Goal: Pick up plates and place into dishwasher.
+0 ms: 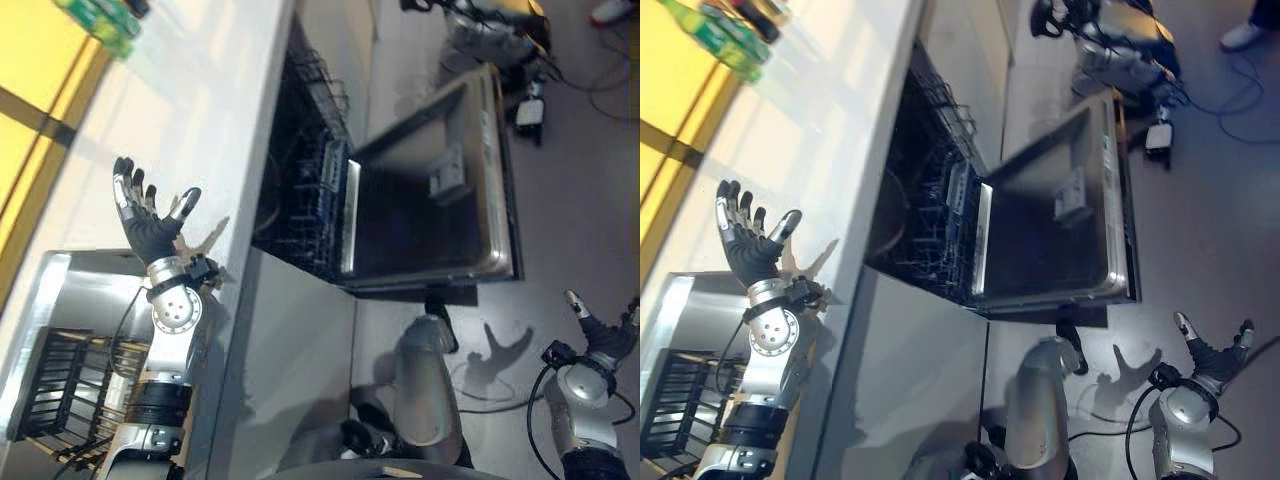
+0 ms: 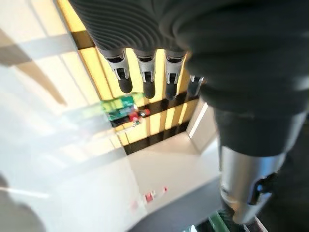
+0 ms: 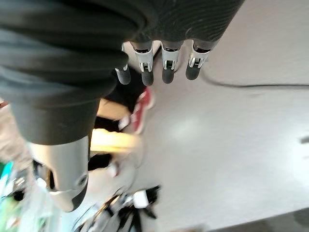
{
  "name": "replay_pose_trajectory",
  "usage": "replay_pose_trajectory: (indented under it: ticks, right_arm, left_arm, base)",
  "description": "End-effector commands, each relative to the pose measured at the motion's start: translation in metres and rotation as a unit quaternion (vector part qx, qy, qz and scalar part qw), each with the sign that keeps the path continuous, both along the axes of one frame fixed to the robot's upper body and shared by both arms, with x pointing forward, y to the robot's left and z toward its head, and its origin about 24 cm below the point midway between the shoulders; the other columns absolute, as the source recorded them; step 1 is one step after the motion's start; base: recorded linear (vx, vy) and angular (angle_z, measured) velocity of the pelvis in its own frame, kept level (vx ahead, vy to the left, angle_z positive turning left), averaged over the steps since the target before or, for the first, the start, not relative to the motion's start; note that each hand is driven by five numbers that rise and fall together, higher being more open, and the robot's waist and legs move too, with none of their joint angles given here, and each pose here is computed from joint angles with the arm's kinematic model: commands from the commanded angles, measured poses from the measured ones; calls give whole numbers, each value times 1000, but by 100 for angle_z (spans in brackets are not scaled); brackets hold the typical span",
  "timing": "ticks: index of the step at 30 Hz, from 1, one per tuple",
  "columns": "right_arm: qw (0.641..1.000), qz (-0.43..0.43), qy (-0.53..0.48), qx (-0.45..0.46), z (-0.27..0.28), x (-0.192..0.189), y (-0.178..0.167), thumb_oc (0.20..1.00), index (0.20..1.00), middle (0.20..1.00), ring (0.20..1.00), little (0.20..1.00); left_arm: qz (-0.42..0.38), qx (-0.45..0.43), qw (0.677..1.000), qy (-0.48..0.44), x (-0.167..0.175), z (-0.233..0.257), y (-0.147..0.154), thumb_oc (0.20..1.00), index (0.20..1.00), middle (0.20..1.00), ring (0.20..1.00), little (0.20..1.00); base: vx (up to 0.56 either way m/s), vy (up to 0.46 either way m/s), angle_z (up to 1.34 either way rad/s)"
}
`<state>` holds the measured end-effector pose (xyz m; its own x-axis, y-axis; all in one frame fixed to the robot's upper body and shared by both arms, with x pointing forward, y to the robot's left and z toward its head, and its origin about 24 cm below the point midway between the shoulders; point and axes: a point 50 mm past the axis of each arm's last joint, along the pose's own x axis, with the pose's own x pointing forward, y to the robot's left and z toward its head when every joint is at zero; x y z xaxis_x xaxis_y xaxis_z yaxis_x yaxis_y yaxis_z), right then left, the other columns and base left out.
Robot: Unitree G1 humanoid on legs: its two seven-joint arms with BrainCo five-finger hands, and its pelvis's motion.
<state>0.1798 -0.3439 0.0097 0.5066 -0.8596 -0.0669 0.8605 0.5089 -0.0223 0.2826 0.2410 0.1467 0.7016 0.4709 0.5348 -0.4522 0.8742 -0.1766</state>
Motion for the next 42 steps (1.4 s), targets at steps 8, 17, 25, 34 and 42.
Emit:
replay_pose_trajectory:
  ticks: [8,17,25,34,42]
  right_arm:
    - [974,133,-151,101,19,44,10,1000,1000,1000,1000,1000]
    - [913,317,-234,103,79,117,56,1000,1000,1000,1000,1000]
    - [821,538,-188,40,139,162,111,1000,1000,1000,1000,1000]
    - [730,649,-214,12,176,159,157,1000,1000,1000,1000,1000]
    - [700,672,-242,-2,183,151,172,1000,1000,1000,1000,1000]
  left_arm:
    - [17,-17,998,-61,-2,19,2,1000,1000,1000,1000,1000]
    - [-16,1,998,-61,-6,27,-13,1000,1000,1000,1000,1000]
    - [-41,22,997,-67,-5,36,-18,1000,1000,1000,1000,1000]
    - [-44,23,996,-72,-1,41,-16,1000,1000,1000,1000,1000]
    - [-37,22,996,-73,2,45,-9,1000,1000,1000,1000,1000]
  base:
    - [-24,-21,6]
    - [-30,-104,18]
    - [-3,-62,11]
    - [-18,-24,-4]
    - [22,-19,5]
